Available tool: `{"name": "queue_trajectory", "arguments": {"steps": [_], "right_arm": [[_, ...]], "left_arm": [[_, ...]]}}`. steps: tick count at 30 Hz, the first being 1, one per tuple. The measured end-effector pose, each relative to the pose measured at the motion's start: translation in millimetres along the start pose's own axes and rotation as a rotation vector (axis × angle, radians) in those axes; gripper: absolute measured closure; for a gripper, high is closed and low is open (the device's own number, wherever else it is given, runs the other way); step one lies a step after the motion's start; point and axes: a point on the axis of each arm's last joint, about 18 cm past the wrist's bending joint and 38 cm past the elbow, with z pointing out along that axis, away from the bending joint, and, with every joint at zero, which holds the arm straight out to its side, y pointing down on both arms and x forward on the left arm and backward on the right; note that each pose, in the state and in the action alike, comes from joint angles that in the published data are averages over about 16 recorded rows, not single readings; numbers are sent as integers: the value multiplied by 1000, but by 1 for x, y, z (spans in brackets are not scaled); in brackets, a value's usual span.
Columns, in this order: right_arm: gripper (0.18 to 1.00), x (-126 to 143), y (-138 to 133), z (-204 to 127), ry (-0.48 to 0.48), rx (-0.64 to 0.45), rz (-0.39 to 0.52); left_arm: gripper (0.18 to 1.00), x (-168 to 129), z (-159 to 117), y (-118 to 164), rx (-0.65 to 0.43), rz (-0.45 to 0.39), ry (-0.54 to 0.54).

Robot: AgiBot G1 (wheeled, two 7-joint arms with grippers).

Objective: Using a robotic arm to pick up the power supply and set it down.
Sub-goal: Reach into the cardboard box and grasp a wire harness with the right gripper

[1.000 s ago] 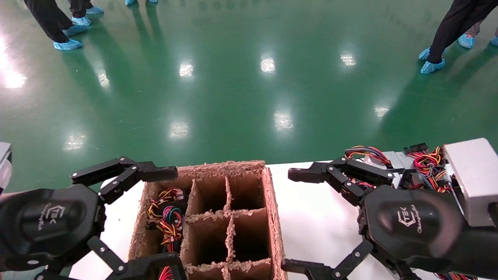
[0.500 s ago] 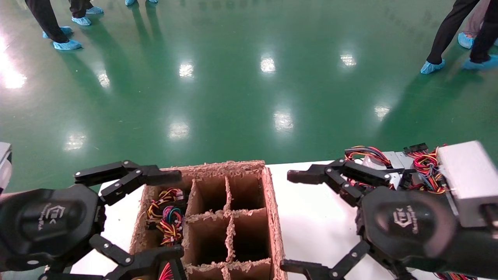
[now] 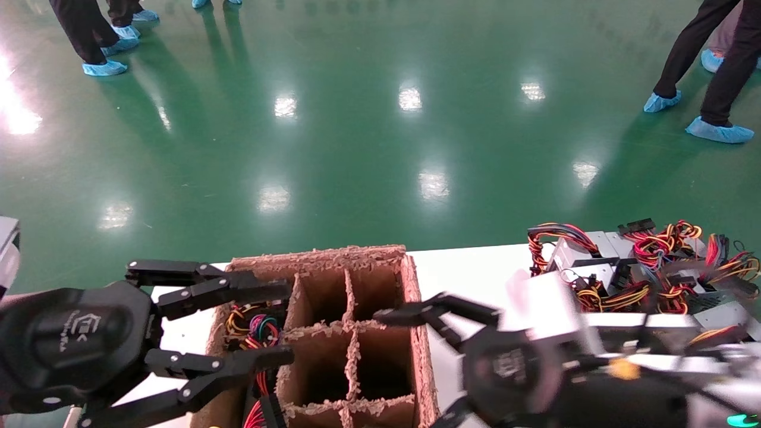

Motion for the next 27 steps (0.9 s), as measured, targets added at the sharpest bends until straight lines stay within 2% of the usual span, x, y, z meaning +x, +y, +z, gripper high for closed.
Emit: {"name": "queue_trajectory", "arguments": {"steps": [9,16,27], "right_arm": [[178,-5,10,56,-104,-18,0],[178,-11,23,99,-167,-44,9],[178,-12,44,143,-220,-81,25]], "left_arm": [[777,0,0,0,0,0,0],[897,0,0,0,0,0,0],[984,0,0,0,0,0,0]]}}
